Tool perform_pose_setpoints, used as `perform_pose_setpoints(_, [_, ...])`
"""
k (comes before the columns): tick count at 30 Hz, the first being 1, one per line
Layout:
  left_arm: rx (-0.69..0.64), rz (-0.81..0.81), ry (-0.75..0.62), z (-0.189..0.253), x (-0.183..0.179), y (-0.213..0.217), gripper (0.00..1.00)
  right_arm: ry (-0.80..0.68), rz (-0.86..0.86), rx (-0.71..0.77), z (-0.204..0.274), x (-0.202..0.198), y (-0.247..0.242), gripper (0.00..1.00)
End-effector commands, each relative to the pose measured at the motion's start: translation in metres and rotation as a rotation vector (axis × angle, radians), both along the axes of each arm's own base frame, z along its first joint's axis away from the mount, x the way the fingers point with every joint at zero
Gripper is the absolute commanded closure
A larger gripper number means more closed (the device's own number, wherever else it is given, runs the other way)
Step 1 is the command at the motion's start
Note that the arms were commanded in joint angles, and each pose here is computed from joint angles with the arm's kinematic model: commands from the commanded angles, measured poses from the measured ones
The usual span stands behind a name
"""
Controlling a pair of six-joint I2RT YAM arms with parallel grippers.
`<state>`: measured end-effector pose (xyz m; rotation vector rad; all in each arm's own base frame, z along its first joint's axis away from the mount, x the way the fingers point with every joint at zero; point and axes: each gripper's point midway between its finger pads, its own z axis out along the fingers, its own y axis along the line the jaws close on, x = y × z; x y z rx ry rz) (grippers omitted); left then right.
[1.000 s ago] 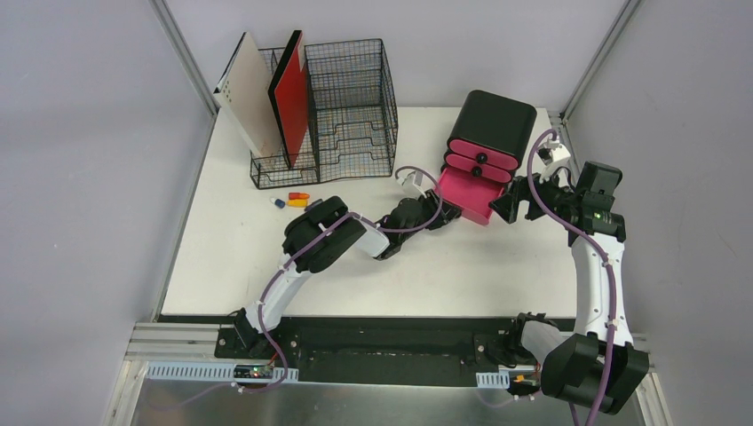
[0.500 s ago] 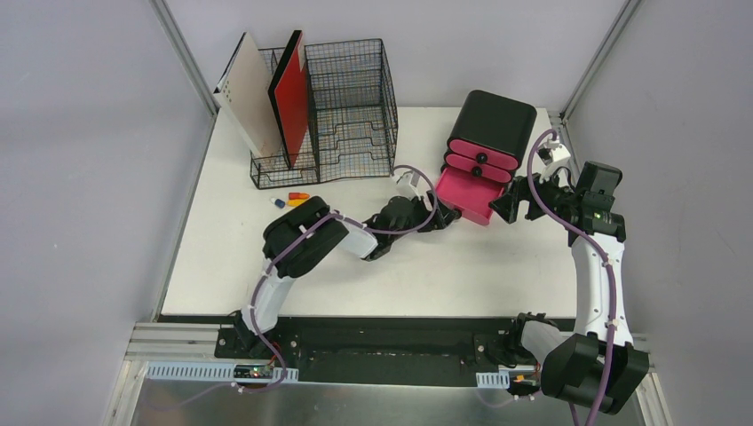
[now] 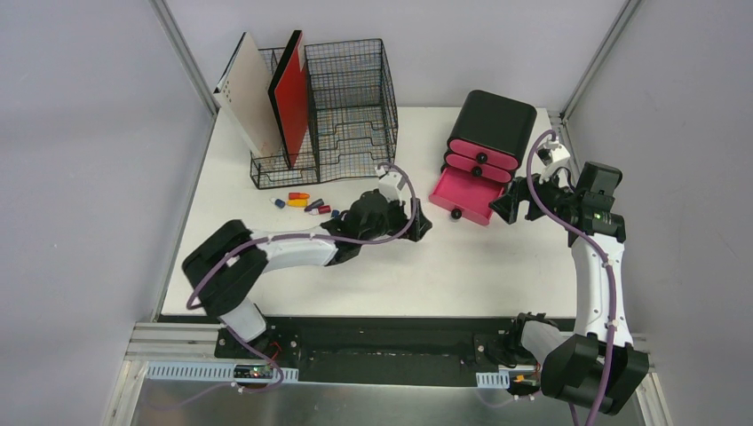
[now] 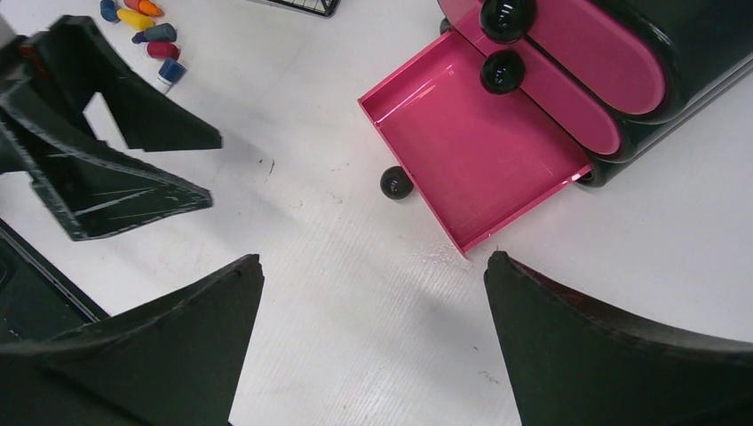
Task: Organize the desk
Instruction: Open the drawer in the storage box, then pick up the stationery from the center of the board.
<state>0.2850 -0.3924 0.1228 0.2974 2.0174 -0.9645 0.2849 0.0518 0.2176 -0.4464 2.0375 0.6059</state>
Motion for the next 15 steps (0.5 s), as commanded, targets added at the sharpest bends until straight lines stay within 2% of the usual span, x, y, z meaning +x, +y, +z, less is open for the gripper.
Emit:
perform_pose_setpoints(1, [0.228, 0.047, -0.082, -0.005, -0.006, 0.058, 0.19, -0.066, 0.015, -0.017, 0.010, 0.001, 0.000, 0.01])
perform_pose_setpoints(7, [0.361, 0.186, -0.105, 0.002, -0.002, 0.129, 0.14, -0.067, 0.018, -0.021, 0.010, 0.000, 0.000, 0.01])
perform_pose_setpoints(15, [0.479, 0.355, 0.007, -0.017, 0.017, 0.205, 0.15, -0.065, 0.022, -0.020, 0.009, 0.000, 0.000, 0.01])
